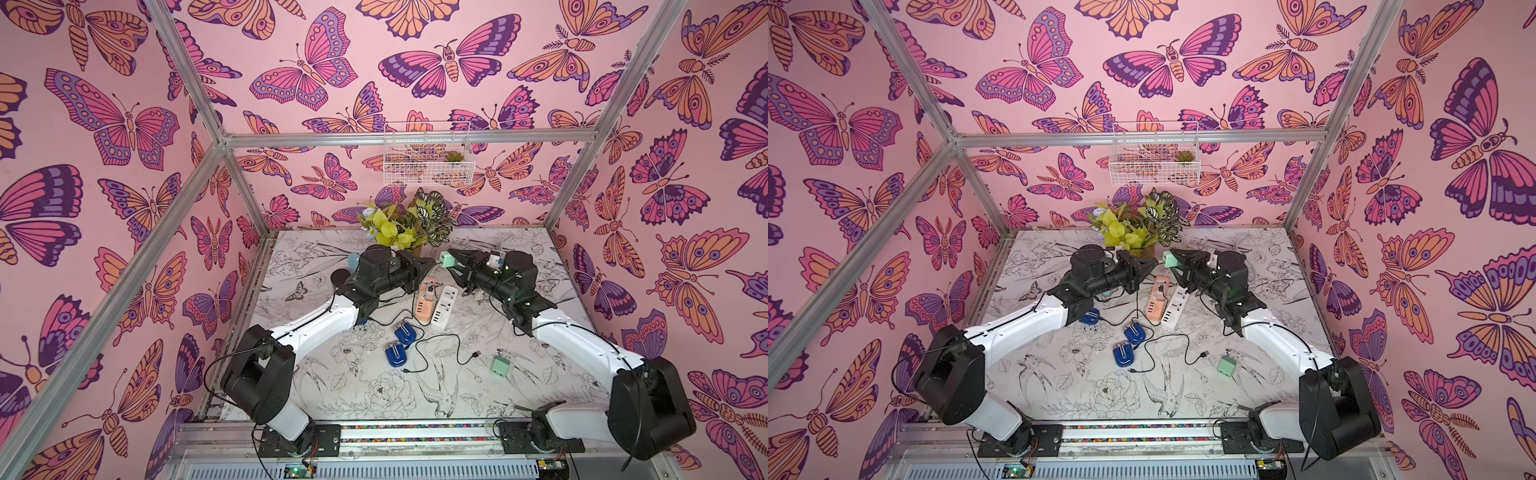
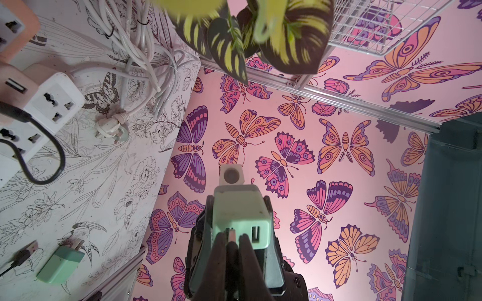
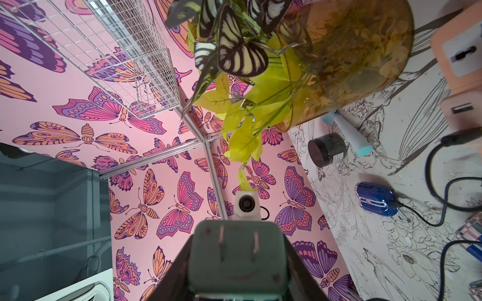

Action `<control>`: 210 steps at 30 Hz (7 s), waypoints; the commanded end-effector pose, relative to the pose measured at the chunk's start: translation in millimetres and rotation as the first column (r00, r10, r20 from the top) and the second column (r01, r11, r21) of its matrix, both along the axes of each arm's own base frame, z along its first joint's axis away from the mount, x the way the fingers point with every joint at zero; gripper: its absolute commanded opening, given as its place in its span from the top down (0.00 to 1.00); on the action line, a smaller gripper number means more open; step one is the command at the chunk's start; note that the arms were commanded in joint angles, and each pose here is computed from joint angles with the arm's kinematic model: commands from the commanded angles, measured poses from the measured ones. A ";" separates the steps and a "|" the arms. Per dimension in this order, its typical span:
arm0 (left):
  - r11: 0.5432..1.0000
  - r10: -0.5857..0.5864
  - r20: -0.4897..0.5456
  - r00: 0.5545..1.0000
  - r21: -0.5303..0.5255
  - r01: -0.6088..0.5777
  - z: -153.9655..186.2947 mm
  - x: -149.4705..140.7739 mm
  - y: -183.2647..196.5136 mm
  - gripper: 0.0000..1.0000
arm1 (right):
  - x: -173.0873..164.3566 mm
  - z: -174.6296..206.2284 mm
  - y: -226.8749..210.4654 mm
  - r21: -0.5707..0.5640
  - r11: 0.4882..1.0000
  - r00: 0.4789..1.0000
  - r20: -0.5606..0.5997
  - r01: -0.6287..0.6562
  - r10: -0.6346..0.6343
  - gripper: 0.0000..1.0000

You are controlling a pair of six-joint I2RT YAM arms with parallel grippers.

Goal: Charge the electric shaver
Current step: Insert the charging cable into the plug, then insert the plug into the socket.

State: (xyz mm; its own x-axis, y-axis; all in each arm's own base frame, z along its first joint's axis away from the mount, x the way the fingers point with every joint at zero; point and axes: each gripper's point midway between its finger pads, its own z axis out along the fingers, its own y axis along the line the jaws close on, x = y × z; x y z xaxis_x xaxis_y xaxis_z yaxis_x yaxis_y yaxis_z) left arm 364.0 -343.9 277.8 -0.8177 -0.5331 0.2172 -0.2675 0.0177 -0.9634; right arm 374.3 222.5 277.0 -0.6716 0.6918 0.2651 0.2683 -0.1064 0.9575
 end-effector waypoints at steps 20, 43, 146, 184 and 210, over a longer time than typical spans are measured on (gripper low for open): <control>1.000 -0.002 0.023 1.000 -0.007 0.002 5.3 1.0 -7.0 1.00 | -2.4 0.4 7.2 0.007 1.000 1.000 0.026 -0.009 0.009 1.00; 0.999 -0.029 -0.006 1.000 0.021 0.029 -11.1 4.3 -16.0 1.00 | -7.2 16.0 14.7 0.052 0.999 0.999 0.039 -0.010 0.008 1.00; 0.739 -0.545 0.539 0.642 0.670 0.064 -23.7 -28.6 -55.1 1.00 | -53.8 -32.1 -24.8 0.031 0.999 0.888 -0.457 -0.039 0.049 0.74; 0.181 -0.674 -0.114 0.730 0.932 0.313 -192.7 39.8 -84.4 1.00 | -108.2 -93.3 -138.9 -0.749 0.523 0.889 -0.457 -0.407 0.037 0.32; 0.019 -0.695 -0.254 0.673 0.929 0.370 -234.1 10.4 -79.8 1.00 | -96.4 -113.4 -133.8 -0.718 0.532 0.863 -0.503 -0.449 0.050 0.34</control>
